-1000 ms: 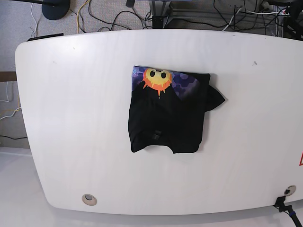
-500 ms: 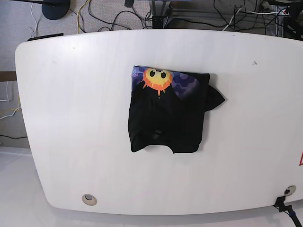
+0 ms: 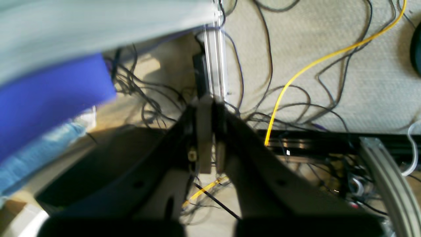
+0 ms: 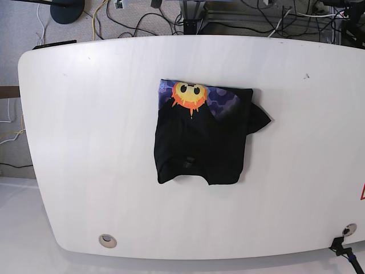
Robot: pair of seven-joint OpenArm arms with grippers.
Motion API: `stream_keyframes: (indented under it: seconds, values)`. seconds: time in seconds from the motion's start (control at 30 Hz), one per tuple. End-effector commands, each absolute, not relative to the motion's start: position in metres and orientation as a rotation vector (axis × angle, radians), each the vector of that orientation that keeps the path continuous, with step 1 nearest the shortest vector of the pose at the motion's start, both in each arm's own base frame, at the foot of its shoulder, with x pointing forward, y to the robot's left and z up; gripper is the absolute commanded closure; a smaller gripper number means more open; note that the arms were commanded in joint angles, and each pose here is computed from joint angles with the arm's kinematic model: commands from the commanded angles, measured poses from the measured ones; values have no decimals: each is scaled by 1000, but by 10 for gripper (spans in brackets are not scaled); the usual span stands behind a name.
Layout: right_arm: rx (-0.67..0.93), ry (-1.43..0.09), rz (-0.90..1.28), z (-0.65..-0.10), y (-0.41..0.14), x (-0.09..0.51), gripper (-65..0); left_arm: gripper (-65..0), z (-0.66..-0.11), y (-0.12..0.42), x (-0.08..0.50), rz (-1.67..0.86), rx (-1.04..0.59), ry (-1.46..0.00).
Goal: Fold the T-shirt properly
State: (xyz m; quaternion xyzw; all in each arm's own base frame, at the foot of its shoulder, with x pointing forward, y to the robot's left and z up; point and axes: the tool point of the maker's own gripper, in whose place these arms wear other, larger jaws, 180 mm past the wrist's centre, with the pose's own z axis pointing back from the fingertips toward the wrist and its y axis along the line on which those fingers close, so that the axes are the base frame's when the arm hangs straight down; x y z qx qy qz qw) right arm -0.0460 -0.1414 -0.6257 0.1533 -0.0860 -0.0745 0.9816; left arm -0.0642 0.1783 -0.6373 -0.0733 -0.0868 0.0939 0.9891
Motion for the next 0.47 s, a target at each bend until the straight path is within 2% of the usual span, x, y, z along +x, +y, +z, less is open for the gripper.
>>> stream_keyframes:
  seconds: [0.0,0.17,0.3,0.43]
  values:
    - [319,-127,-166,-629,-140,-62,0,-80,-639,183,-75,201,-147,-138]
    - [338,-126,-182,-637,-132,-40,0,-82,-648,175,-65,222,-170,-69]
    - [348,-124,-192,-641,-128,-27,0,-83,-651,182,-60,214,-124,-34]
    - [298,-122,-196,-644,-136,-25,0,-83,-654,185,-42,213,-97,-56]
